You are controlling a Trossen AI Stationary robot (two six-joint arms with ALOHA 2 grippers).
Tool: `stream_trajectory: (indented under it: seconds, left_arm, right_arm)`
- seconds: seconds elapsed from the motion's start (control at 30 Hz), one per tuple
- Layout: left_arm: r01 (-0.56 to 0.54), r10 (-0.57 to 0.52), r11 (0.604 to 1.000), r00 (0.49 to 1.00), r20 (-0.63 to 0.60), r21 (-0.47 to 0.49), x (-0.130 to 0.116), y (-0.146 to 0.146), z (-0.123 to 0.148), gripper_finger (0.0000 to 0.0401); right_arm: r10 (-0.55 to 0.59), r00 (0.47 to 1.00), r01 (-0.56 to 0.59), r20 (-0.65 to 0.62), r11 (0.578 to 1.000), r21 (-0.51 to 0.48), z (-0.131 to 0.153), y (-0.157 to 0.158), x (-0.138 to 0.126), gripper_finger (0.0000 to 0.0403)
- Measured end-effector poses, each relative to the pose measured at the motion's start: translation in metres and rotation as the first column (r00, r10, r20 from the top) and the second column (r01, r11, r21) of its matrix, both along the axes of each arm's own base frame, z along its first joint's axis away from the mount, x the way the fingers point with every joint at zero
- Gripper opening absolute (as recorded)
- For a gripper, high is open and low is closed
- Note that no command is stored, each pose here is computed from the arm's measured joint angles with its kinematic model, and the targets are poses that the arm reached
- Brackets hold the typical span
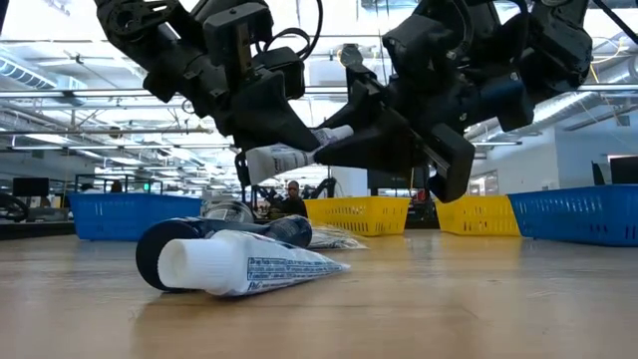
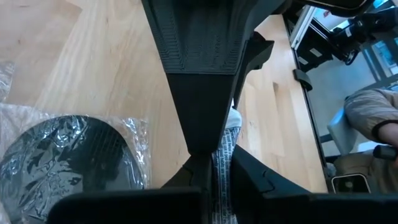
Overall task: Pick & Place Travel size toiletries
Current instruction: Put the top white toothpaste into the right yellow bin
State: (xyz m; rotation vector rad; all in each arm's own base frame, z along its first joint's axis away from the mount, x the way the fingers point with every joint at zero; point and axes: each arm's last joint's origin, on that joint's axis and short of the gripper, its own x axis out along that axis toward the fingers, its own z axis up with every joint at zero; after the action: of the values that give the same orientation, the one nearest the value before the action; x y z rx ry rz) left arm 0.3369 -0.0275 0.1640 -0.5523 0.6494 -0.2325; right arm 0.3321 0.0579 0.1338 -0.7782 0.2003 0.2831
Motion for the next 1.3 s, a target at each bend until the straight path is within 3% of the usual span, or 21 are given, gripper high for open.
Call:
stream_trajectory:
  seconds: [0.07, 0.2, 0.4, 0.5, 0.63, 0.73, 0.83, 0.9, 0.97, 1.07, 1.13, 1.23, 1.3]
  left_arm:
    - [-0.001, 0.001, 1.000, 1.000, 0.000, 0.000, 0.000, 0.000, 0.000, 0.0028]
    - [0.022, -0.022, 1.000, 1.000, 0.014, 0.016, 0.000, 0.006, 0.000, 0.0057]
    - [0.178, -0.173, 0.981, 0.983, 0.062, -0.080, 0.001, 0.026, 0.006, 0.0175]
    - [0.183, -0.176, 0.972, 0.982, 0.064, -0.148, 0.003, 0.037, 0.012, 0.0233]
    - [0.104, -0.101, 0.993, 0.993, 0.061, -0.056, -0.002, 0.043, 0.024, 0.0285]
    - [0.019, -0.019, 0.997, 1.000, -0.008, 0.069, -0.009, 0.034, 0.025, 0.0304]
    - [-0.077, 0.083, 0.972, 0.996, -0.020, 0.221, -0.017, 0.021, 0.033, 0.0309]
    - [-0.147, 0.160, 0.932, 0.987, -0.014, 0.332, -0.020, 0.012, 0.037, 0.0310]
    - [-0.197, 0.226, 0.882, 0.974, -0.017, 0.427, -0.024, 0.002, 0.035, 0.0310]
    - [-0.275, 0.308, 0.813, 0.951, 0.022, 0.513, -0.026, -0.012, 0.035, 0.0310]
    - [-0.311, 0.346, 0.776, 0.937, 0.042, 0.549, -0.027, -0.018, 0.034, 0.0310]
    - [-0.325, 0.364, 0.752, 0.930, 0.050, 0.573, -0.028, -0.025, 0.032, 0.0310]
    - [-0.341, 0.373, 0.753, 0.926, 0.062, 0.564, -0.029, -0.028, 0.033, 0.0310]
  right_arm:
    - [-0.002, 1.000, 0.002, -0.004, 1.000, 0.011, 0.000, 0.000, 0.000, 0.0077]
    - [-0.001, 1.000, 0.002, -0.019, 1.000, 0.019, -0.001, 0.001, -0.001, 0.0073]
    - [-0.043, 0.997, 0.048, -0.060, 0.994, 0.095, 0.000, 0.001, -0.002, 0.0079]
    - [-0.097, 0.990, 0.109, -0.107, 0.987, 0.116, 0.009, -0.001, -0.007, 0.0079]
    - [-0.197, 0.950, 0.221, -0.242, 0.972, 0.079, 0.021, -0.005, -0.024, 0.0073]
    - [-0.362, 0.889, 0.392, -0.282, 0.918, 0.058, 0.041, -0.013, -0.040, 0.0077]
    - [-0.598, 0.745, 0.621, -0.296, 0.783, -0.021, 0.053, -0.024, -0.061, 0.0082]
    - [-0.741, 0.621, 0.764, -0.257, 0.645, -0.012, 0.066, -0.033, -0.076, 0.0082]
    - [-0.835, 0.489, 0.871, -0.250, 0.485, 0.084, 0.080, -0.047, -0.092, 0.0080]
    - [-0.881, 0.296, 0.951, -0.368, 0.234, 0.202, 0.086, -0.073, -0.118, 0.0077]
    - [-0.874, 0.195, 0.968, -0.445, 0.098, 0.232, 0.088, -0.090, -0.132, 0.0078]
    - [-0.849, 0.060, 0.975, -0.525, -0.064, 0.215, 0.083, -0.113, -0.143, 0.0082]
    - [-0.827, -0.001, 0.974, -0.563, -0.130, 0.188, 0.077, -0.125, -0.146, 0.0083]
